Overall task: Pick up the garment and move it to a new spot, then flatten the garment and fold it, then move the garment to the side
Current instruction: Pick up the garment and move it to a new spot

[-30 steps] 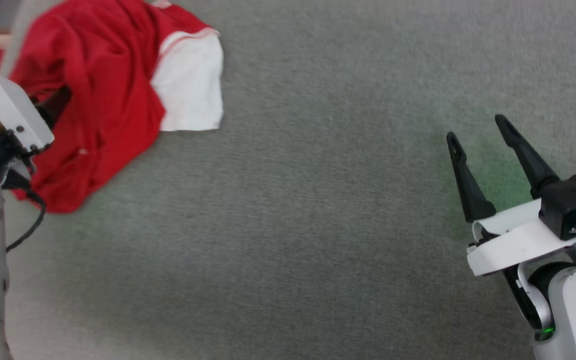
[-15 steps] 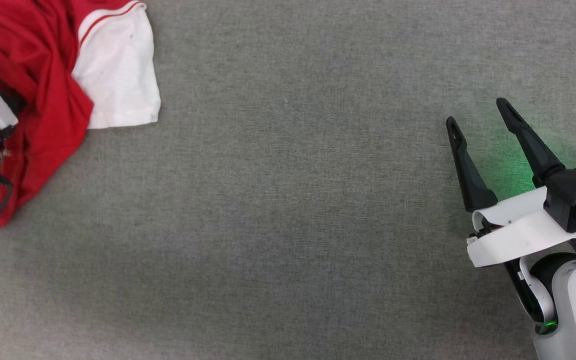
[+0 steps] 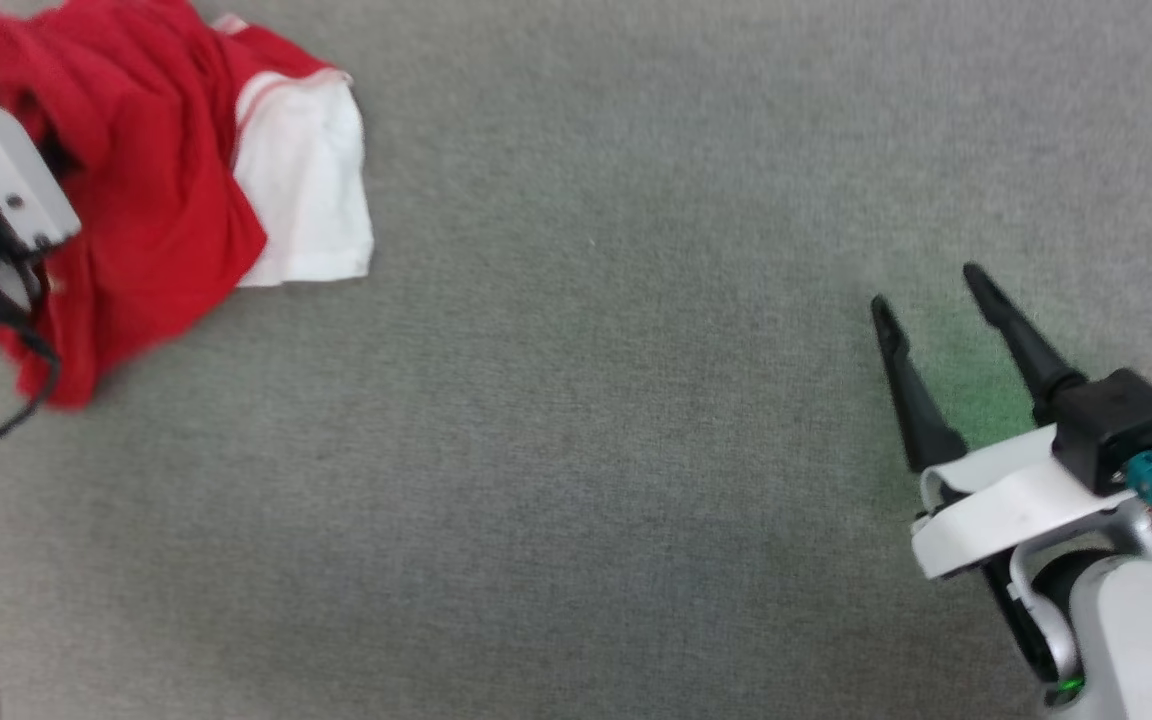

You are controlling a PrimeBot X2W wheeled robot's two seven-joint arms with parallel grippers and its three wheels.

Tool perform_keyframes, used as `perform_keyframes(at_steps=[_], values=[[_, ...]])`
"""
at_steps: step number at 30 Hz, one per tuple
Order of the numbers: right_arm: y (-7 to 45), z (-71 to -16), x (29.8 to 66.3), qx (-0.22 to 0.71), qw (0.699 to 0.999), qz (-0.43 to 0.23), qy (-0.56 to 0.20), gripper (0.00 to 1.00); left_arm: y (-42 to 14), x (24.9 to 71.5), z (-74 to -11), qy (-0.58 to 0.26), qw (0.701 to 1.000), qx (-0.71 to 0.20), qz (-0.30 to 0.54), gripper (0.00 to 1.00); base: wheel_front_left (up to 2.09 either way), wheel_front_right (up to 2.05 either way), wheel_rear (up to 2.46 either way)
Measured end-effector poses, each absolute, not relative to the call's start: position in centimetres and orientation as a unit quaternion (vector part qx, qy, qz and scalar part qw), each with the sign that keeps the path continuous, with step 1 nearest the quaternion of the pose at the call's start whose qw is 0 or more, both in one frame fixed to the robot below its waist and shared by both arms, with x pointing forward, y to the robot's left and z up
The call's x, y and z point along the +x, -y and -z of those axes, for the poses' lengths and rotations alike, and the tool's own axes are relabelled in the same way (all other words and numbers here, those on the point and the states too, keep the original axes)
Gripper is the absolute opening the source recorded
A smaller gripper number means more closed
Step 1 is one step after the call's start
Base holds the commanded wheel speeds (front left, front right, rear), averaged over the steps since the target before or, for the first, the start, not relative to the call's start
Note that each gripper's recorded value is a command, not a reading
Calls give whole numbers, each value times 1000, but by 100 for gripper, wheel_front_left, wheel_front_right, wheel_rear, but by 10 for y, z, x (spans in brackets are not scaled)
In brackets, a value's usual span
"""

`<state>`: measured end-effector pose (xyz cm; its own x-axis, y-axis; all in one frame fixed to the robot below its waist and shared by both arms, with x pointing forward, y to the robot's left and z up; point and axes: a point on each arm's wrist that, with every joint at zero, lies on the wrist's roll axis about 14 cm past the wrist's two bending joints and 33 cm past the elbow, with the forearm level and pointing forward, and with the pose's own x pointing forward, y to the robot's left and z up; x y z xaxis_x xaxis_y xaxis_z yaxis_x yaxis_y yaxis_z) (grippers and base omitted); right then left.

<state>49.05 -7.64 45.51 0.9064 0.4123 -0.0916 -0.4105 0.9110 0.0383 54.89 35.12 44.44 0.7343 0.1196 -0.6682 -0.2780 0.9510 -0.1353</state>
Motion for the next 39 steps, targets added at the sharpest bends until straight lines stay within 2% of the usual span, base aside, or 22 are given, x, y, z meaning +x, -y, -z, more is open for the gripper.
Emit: perform_keyframes(at_steps=[4,11,22,29,39], values=[[68,-468,480,16,975,-217,-39,100,-354,556,-502,-278,953,-75,-97,0,0,0,0],[57,-494,460,29,974,-225,-14,100,-347,550,-607,-160,984,-20,-70,0,0,0,0],[53,-544,436,34,974,-220,46,100,-314,505,-731,-42,998,35,-18,0,0,0,0],[74,-563,426,32,979,-188,73,100,-284,480,-767,-21,998,53,14,0,0,0,0],[144,-570,420,17,992,-90,88,100,-210,477,-761,-33,994,51,96,0,0,0,0]])
